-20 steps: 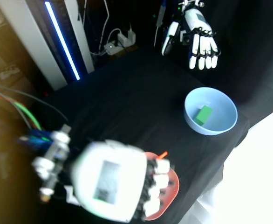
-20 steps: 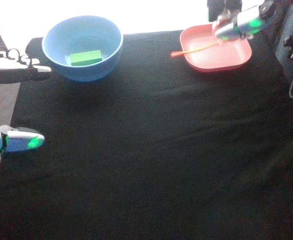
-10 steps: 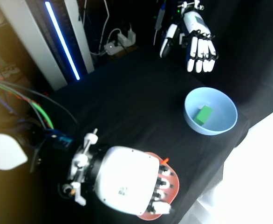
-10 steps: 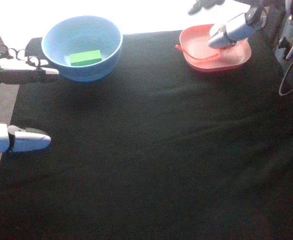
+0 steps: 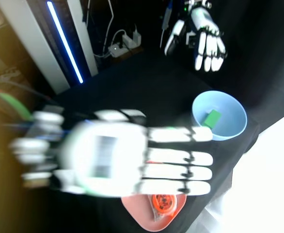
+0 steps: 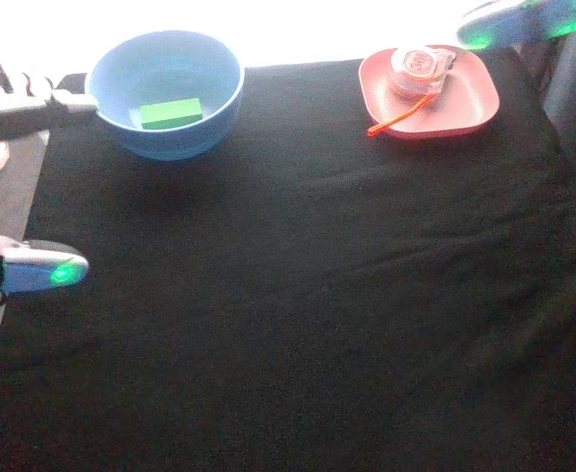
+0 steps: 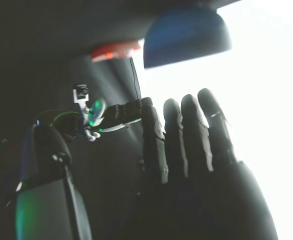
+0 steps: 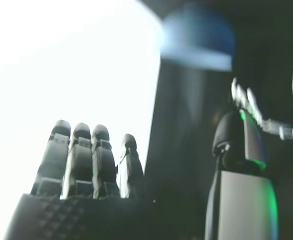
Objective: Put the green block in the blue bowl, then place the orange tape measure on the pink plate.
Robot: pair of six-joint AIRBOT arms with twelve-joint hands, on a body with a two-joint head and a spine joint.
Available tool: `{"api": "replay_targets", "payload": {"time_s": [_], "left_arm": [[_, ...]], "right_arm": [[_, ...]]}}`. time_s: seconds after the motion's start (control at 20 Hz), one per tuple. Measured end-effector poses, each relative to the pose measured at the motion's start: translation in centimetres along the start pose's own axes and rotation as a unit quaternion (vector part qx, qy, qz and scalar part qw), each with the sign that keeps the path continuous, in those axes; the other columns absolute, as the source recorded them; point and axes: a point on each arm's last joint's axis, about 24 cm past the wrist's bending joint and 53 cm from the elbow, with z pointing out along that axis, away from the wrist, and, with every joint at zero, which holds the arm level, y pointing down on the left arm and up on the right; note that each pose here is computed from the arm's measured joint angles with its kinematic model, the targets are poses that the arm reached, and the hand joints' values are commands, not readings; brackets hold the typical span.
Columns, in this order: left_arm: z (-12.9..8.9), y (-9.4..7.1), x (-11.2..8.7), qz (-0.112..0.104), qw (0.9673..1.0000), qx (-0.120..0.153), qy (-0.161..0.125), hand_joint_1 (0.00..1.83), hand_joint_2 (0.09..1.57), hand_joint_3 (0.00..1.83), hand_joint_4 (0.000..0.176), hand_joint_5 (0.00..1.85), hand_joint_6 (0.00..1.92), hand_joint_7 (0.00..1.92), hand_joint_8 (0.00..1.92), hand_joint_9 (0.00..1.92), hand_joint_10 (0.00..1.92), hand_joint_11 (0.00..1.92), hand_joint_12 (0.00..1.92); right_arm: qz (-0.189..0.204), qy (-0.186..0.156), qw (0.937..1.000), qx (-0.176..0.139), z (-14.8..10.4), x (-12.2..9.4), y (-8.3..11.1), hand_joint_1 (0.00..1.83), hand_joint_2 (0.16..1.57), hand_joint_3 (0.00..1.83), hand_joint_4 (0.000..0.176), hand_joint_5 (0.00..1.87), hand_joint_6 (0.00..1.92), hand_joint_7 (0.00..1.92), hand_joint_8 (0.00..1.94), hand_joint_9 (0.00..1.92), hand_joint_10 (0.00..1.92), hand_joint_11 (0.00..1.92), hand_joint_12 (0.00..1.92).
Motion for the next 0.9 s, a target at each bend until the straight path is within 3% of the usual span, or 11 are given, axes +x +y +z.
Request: {"api": "replay_targets", "payload": {"time_s": [0.05, 0.1, 0.15, 0.25, 0.35, 0.45, 0.55, 0.65, 0.75, 0.8, 0.9], "left_arm": [[-0.3, -0.4, -0.2, 0.001, 0.9999, 0.008, -0.006, 0.55, 0.88, 0.01, 0.064, 0.28, 0.0, 0.32, 0.0, 0.36, 0.01, 0.0, 0.98], [-0.5, -0.6, 0.0, -0.004, 0.9999, 0.01, -0.006, 0.48, 0.92, 0.01, 0.056, 0.25, 0.0, 0.3, 0.0, 0.37, 0.0, 0.0, 1.07], [-0.7, -0.6, 0.1, -0.005, 0.9999, 0.009, -0.006, 0.41, 0.96, 0.02, 0.1, 0.18, 0.0, 0.23, 0.0, 0.31, 0.0, 0.0, 1.09], [-1.6, -1.0, 0.5, -0.017, 0.9997, 0.014, -0.014, 0.37, 0.96, 0.01, 0.112, 0.14, 0.0, 0.2, 0.0, 0.29, 0.01, 0.0, 1.15], [-2.3, -1.1, 0.5, -0.023, 0.9992, 0.018, -0.026, 0.38, 1.02, 0.01, 0.073, 0.13, 0.01, 0.2, 0.0, 0.27, 0.0, 0.0, 1.12], [-2.8, -1.3, -0.4, -0.035, 0.9974, 0.023, -0.06, 0.38, 1.0, 0.0, 0.093, 0.15, 0.0, 0.21, 0.0, 0.25, 0.0, 0.0, 0.97], [-3.0, -1.6, -0.2, -0.047, 0.9957, 0.031, -0.074, 0.27, 1.07, 0.01, 0.064, 0.11, 0.0, 0.16, 0.0, 0.21, 0.0, 0.0, 0.82], [-3.0, -2.1, 0.8, -0.058, 0.995, 0.042, -0.069, 0.26, 1.08, 0.0, 0.049, 0.1, 0.0, 0.14, 0.0, 0.23, 0.01, 0.0, 0.9], [-3.1, -2.4, 1.4, -0.066, 0.9945, 0.046, -0.067, 0.19, 1.13, 0.01, 0.008, 0.04, 0.0, 0.12, 0.0, 0.23, 0.0, 0.0, 0.85], [-3.1, -2.1, 1.4, -0.069, 0.9943, 0.041, -0.07, 0.2, 1.12, 0.0, 0.001, 0.06, 0.01, 0.14, 0.01, 0.24, 0.0, 0.0, 0.82], [-3.0, -1.7, 1.0, -0.07, 0.9938, 0.036, -0.079, 0.13, 1.17, 0.01, 0.011, 0.08, 0.0, 0.16, 0.0, 0.22, 0.01, 0.0, 0.66]], "right_arm": [[0.027, -0.022, 0.9992, -0.017, -2.3, -0.5, 0.3, 0.9, 0.8, 0.0, 0.171, 0.15, 0.01, 0.13, 0.01, 0.04, 0.01, 0.02, 0.01], [0.038, -0.029, 0.9987, -0.019, -4.6, 0.0, -0.2, 0.96, 0.83, 0.0, 0.151, 0.19, 0.01, 0.16, 0.01, 0.08, 0.01, 0.01, 0.01], [0.046, -0.03, 0.9984, -0.016, -5.4, 0.5, -0.7, 0.97, 0.84, 0.0, 0.125, 0.18, 0.0, 0.17, 0.0, 0.11, 0.02, 0.02, 0.02], [0.083, -0.051, 0.9943, -0.043, -7.7, 2.2, -0.2, 0.92, 0.84, 0.0, 0.104, 0.2, 0.0, 0.21, 0.0, 0.2, 0.02, 0.01, 0.27], [0.093, -0.078, 0.9887, -0.087, -9.5, 2.0, 1.6, 0.92, 0.9, 0.0, 0.107, 0.22, 0.01, 0.22, 0.01, 0.14, 0.01, 0.02, 0.02], [0.12, -0.137, 0.9759, -0.12, -11.8, 0.7, 1.8, 0.89, 0.88, 0.0, 0.094, 0.25, 0.0, 0.27, 0.0, 0.18, 0.01, 0.04, 0.03], [0.147, -0.17, 0.9674, -0.118, -13.5, 1.4, 0.7, 0.93, 0.92, 0.01, 0.08, 0.32, 0.02, 0.23, 0.0, 0.13, 0.0, 0.0, 0.0], [0.161, -0.171, 0.9632, -0.131, -13.8, 2.3, 1.2, 0.83, 0.99, 0.01, 0.057, 0.23, 0.0, 0.16, 0.0, 0.09, 0.0, 0.07, 0.04], [0.16, -0.174, 0.9611, -0.143, -14.0, 2.2, 1.7, 0.83, 0.98, 0.0, 0.063, 0.26, 0.01, 0.14, 0.0, 0.08, 0.0, 0.1, 0.06], [0.16, -0.182, 0.9593, -0.145, -14.2, 1.9, 1.6, 0.83, 1.0, 0.01, 0.069, 0.22, 0.0, 0.14, 0.0, 0.08, 0.0, 0.08, 0.05], [0.16, -0.181, 0.9597, -0.144, -14.1, 2.0, 1.5, 0.86, 1.0, 0.0, 0.047, 0.2, 0.0, 0.16, 0.01, 0.08, 0.01, 0.03, 0.04]]}}
